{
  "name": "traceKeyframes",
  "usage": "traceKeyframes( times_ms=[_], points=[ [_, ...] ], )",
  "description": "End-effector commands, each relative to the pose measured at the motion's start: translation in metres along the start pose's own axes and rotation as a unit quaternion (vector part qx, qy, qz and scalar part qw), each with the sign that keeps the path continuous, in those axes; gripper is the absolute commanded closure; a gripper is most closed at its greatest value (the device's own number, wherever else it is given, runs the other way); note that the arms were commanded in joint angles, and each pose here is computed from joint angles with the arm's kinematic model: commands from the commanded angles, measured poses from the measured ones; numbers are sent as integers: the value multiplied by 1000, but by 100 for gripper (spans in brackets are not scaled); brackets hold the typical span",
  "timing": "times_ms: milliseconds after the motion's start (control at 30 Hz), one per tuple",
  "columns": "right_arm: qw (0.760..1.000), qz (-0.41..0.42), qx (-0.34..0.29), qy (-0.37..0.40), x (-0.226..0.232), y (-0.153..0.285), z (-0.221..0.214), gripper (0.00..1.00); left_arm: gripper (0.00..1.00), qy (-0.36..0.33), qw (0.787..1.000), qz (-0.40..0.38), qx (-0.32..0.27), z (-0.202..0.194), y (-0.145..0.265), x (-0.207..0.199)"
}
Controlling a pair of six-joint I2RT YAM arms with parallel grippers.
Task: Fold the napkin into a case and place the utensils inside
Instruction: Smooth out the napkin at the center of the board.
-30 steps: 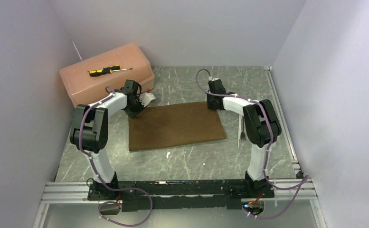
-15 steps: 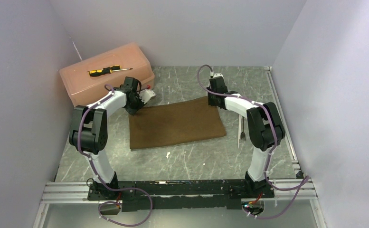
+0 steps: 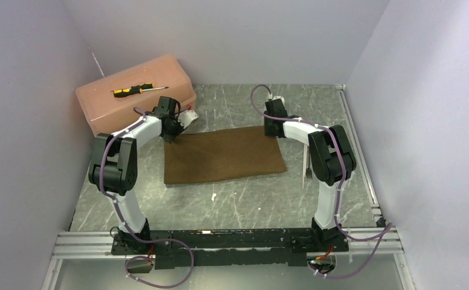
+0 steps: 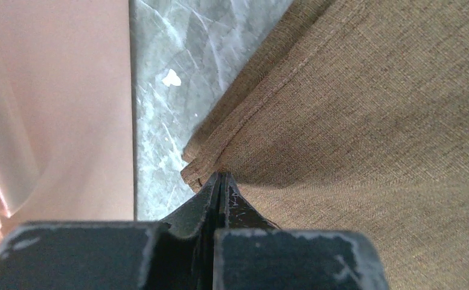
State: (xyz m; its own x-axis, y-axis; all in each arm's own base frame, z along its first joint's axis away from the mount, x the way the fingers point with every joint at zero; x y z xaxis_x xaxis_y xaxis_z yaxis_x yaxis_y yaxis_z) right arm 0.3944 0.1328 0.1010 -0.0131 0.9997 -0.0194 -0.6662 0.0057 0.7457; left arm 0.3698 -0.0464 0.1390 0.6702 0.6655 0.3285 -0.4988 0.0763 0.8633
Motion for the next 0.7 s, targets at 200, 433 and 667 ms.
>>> traceKeyframes(
  times_ms=[200,433,667],
  points=[
    [996,52,-68,-7,6,21,34,64,76,20,1000,0,12,-7,-23,-8],
    [997,63,-40,2,10,-1,30,72,49,42,999,-22,-5,0,1,-10],
    [998,55,-39,11,6,-14,38,73,38,42,995,-75,-55,23,41,-5]
  ],
)
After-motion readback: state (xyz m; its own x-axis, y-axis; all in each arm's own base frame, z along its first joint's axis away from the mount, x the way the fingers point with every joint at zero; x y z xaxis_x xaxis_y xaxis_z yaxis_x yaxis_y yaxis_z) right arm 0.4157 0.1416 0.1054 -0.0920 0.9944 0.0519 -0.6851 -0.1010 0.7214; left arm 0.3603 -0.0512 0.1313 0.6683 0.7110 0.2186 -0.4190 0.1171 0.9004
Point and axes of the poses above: each gripper's point midway between its finger pads, its own y axis back along the fingers, its own x axis along the line the jaws close on, z = x × y, the point moved 10 cm from there along y, back along the fingers, and after that the axes turned 1 degree about y, right-handed, at the moved point
